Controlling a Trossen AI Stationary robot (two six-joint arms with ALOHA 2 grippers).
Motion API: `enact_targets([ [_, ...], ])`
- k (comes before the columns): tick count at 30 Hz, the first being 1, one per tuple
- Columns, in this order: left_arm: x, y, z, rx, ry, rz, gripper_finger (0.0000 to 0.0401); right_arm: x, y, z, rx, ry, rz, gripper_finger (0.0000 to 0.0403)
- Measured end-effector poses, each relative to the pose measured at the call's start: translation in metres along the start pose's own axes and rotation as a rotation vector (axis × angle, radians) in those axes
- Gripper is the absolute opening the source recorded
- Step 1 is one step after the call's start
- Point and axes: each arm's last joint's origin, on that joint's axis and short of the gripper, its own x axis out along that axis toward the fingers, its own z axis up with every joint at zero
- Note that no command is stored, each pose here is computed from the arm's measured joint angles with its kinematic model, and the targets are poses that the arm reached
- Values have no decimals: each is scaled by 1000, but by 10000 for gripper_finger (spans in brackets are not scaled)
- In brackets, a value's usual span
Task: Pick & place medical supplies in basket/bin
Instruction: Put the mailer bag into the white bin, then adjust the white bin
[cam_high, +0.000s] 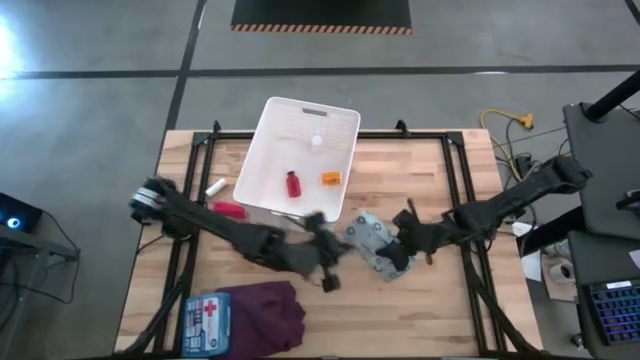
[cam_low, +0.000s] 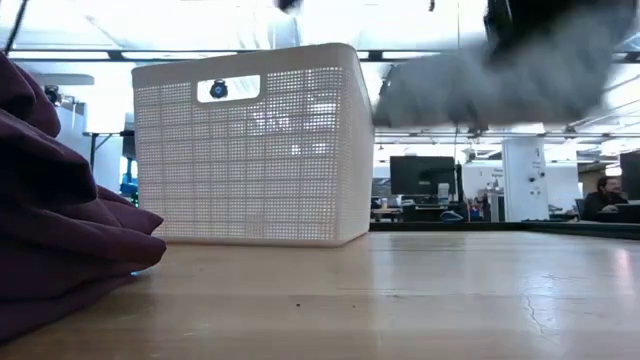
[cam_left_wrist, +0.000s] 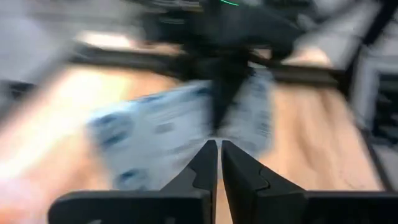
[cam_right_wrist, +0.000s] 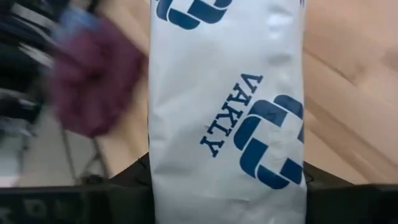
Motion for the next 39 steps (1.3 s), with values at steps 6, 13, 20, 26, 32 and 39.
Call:
enact_targets([
  [6, -75, 27, 24, -66, -157, 131, 6, -57, 61, 43, -45, -243, 151, 163],
  [13, -159, 62, 22, -169, -318, 364, 6, -68, 97, 146, -163, -539, 54, 165],
  [20, -186, 84, -2, -201, -338, 424, 75, 7, 72, 227, -98, -364, 13, 211],
  [26, -204, 108, -16, -198, -311, 492, 197, 33, 71, 258, -128, -298, -140, 275],
  [32, -231, 150, -43, -310, -299, 594, 258, 14, 87, 263, -258, -263, -377, 319],
  [39, -246, 188, -78, -492, -244, 653, 237, -9, 105, 240, -330, -208, -476, 311],
])
